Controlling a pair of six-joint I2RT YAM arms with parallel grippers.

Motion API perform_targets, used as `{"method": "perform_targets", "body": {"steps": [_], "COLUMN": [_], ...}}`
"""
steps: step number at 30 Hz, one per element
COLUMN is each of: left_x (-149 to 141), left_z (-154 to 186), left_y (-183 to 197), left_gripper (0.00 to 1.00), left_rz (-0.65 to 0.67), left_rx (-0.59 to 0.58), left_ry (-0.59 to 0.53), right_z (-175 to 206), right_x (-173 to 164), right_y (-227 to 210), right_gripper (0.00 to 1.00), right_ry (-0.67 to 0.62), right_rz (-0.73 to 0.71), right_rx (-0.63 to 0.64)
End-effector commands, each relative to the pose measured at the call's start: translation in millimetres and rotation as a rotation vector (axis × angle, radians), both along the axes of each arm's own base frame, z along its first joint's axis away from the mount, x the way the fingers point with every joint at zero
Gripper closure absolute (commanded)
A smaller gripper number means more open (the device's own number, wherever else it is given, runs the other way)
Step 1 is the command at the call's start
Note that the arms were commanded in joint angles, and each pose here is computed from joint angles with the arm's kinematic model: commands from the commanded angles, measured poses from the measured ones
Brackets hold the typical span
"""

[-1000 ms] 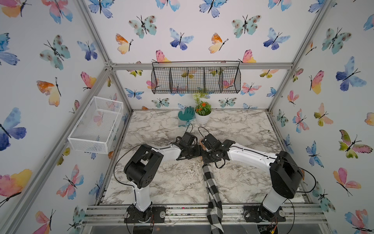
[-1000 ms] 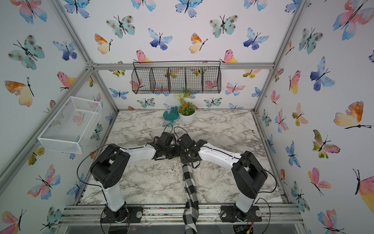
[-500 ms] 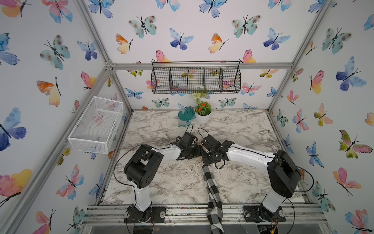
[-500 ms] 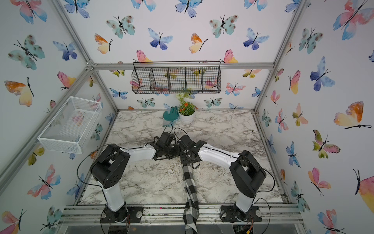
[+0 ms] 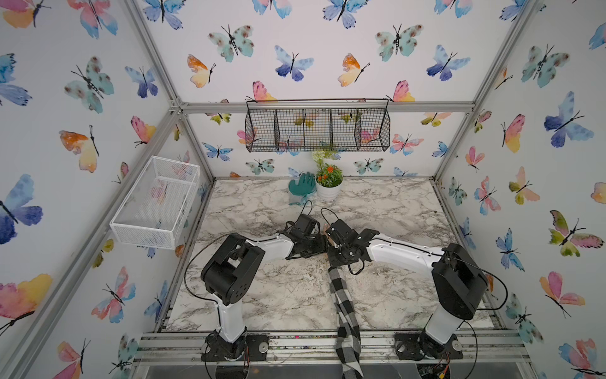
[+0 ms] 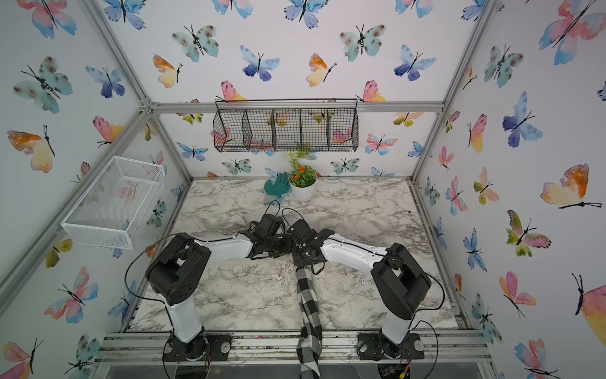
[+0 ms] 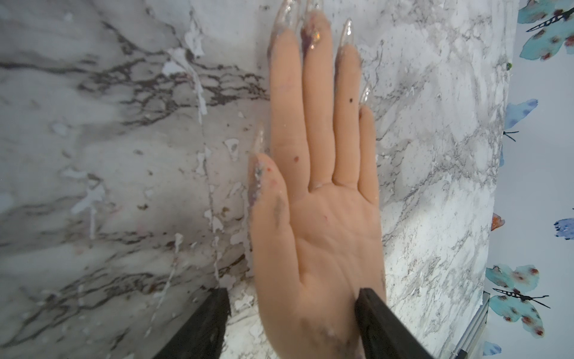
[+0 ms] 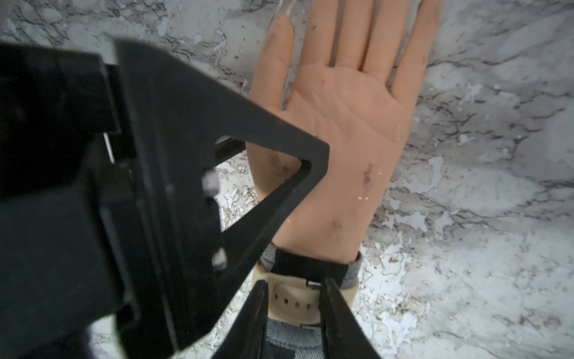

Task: Take off the watch
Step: Untie the watch from the hand.

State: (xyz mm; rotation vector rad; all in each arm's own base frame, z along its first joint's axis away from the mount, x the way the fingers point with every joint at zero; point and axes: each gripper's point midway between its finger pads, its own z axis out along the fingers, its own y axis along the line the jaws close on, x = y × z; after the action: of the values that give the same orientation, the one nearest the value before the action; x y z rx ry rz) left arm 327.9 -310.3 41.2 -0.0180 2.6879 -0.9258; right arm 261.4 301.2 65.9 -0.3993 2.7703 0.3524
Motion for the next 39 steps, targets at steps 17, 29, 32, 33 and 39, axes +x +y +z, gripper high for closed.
{"method": "perform_targets", "body": {"steps": [17,29,32,33,39], "left_x": [-15,-18,-18,-18,-18], "left_z": [-25,-30,-30,-31,-30], "left_y": [11,14,14,14,14], "left_gripper": [0.33,0.33,0.33,0.33,0.33], "left_rz": [-0.003,-0.002,-0.003,-0.003,-0.003], "left_rx": [0.082,0.095,0.094,0.094,0.091], "left_ry": [0.075,0.083,0.083,0.085,0.084], "right_z": [-40,-9,-2,1,21], "right_x": [-26,-4,-2,-2,1], "right_y": [-31,-60,-55,-51,-30], "right_gripper": [0.97,0.97,0.97,0.97,0.63], "right_ry": [0.073,-0.040,-0.045,-0.048,-0.065], "right_rz": [0.037,-0.129,-0.135,-0.135,-0.094], "right_rx": [-0.141,-0.123,-0.085,-0.067,0.047]}}
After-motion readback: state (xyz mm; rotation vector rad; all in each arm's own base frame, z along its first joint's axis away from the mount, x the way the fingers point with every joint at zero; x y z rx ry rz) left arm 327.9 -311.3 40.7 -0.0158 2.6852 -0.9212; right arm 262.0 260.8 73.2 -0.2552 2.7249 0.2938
